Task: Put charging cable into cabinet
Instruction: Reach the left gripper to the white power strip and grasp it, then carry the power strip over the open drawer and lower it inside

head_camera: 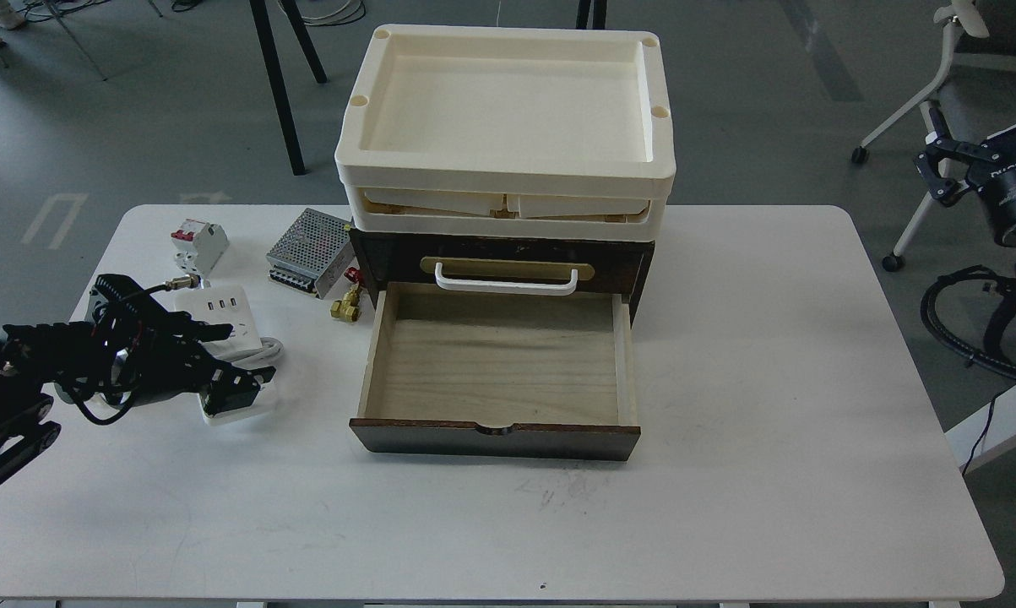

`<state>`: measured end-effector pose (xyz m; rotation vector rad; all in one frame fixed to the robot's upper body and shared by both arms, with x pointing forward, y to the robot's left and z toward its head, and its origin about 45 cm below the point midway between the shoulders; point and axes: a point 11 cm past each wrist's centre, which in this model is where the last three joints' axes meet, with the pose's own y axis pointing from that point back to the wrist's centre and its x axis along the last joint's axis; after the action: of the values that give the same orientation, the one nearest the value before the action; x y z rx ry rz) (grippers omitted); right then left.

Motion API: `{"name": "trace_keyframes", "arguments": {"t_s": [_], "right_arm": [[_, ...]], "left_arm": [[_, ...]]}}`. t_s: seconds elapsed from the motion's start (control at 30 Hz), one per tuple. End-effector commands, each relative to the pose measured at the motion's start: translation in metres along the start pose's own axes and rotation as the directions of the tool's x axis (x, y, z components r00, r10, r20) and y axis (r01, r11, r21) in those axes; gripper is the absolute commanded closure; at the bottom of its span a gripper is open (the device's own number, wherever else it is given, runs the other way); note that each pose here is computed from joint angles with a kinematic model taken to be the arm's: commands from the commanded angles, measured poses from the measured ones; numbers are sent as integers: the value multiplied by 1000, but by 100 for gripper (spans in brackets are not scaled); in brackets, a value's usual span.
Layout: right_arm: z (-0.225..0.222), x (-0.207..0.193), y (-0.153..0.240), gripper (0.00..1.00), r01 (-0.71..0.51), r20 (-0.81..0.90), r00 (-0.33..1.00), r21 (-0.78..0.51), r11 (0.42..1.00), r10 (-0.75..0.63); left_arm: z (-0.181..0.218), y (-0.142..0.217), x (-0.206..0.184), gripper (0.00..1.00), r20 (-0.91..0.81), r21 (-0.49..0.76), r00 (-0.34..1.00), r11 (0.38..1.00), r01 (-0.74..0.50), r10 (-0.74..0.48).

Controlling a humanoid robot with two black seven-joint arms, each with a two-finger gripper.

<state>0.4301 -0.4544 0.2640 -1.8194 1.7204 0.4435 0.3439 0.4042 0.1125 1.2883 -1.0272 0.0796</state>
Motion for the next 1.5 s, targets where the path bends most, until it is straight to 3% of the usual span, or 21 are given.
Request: {"name": "trace_keyframes", "arguments": {"t_s": [0.0, 0.13, 0.23, 0.33, 0.4, 0.63, 0.87, 1.0, 1.23, 1.47], "right_arm": [[-2, 4, 3, 0, -8, -7, 1000, 0, 1000, 8], [0, 7, 6, 0, -17, -7, 1000, -4, 1000, 17], [0, 8, 6, 0, -18, -7, 1000, -3, 1000, 18], [0, 8, 7, 0, -19, -7, 1000, -6, 1000, 19], [0, 8, 7, 0, -19, -7, 1000, -4, 1000, 19], [0, 11, 8, 0, -26, -9, 1000, -4, 1000, 26], [2, 14, 11, 0, -34, -9, 999, -8, 999, 34], [3, 15, 12, 0, -36, -11, 999, -12, 999, 36], [4, 17, 14, 0, -41, -12, 999, -15, 999, 41], [4, 20, 16, 0, -49, -16, 999, -16, 999, 49]], "left_arm": [[-1, -6, -7, 20, 5, 9, 1000, 1000, 12, -12], [-4, -4, -6, 49, 10, 18, 1000, 1000, 12, -12], [-5, -4, -8, 62, 12, 21, 1000, 1000, 14, -14], [-3, -5, -8, 67, 27, 14, 1000, 1000, -15, 15], [-1, -5, -9, 97, 33, 11, 999, 1000, -17, 17], [2, -1, 2, 100, 56, -12, 998, 999, -30, 31], [-20, 59, 30, 100, 125, 13, 992, 1000, -25, 23], [-7, 93, 55, 100, 163, -25, 986, 999, -29, 33], [69, 126, 125, 100, -184, -286, 965, 929, -236, 188], [116, 92, 144, 100, -427, -456, 896, 825, -333, 126]]}}
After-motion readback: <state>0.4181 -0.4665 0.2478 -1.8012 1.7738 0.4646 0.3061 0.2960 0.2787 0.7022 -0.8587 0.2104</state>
